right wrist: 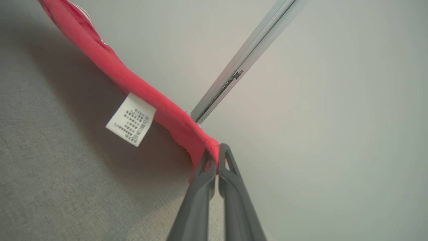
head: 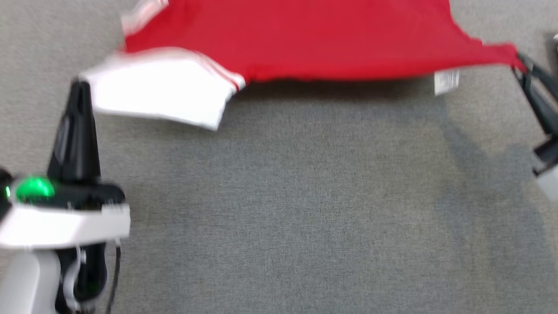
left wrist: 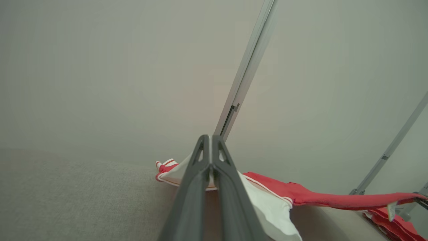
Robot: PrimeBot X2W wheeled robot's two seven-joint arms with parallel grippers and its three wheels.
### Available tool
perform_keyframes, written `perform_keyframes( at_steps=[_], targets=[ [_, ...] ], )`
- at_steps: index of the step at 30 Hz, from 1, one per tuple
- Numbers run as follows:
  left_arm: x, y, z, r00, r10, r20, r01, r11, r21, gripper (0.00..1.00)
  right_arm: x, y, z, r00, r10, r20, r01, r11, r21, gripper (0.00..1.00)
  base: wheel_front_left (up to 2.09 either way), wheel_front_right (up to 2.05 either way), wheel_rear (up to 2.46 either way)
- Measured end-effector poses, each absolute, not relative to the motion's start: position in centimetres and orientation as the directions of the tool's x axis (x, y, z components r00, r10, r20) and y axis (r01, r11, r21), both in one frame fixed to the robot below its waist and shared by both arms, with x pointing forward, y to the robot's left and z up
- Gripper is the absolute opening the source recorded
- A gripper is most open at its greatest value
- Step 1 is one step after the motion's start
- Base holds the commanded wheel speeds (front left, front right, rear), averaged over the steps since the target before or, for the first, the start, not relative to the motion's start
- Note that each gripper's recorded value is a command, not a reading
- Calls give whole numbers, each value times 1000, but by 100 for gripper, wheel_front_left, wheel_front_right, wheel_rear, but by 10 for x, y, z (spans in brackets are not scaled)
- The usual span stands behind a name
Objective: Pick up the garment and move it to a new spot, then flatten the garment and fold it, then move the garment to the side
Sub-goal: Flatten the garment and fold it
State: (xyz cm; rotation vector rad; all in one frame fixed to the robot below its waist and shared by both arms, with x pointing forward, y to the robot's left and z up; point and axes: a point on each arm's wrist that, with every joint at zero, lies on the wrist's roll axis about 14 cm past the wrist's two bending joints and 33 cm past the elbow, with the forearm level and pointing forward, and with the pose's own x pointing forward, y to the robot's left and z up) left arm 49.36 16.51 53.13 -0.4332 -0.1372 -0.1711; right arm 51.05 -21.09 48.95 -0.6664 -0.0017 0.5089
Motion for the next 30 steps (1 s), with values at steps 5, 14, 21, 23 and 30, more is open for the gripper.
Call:
perform_keyframes(
  at_steps=[5,14,21,23,30],
  targets=[
    [437,172,545,989,-79,123,126,886,-447,0,465,-214,491,887,436,-155,-444,710,-546,0,0,0,0],
    [366,177,555,999,-31,15,34,881,-473,0,395,-221,476,900,393,-186,-433,770,-468,0,0,0,0],
    [367,145,540,985,-161,-58,112,862,-495,0,369,-221,460,899,372,-232,-438,797,-417,0,0,0,0],
    [381,136,537,981,-189,-50,139,854,-501,0,369,-215,451,892,379,-246,-449,802,-394,0,0,0,0],
    [430,122,524,974,-226,-18,189,856,-481,0,396,-214,431,890,364,-275,-445,825,-348,0,0,0,0]
  ],
)
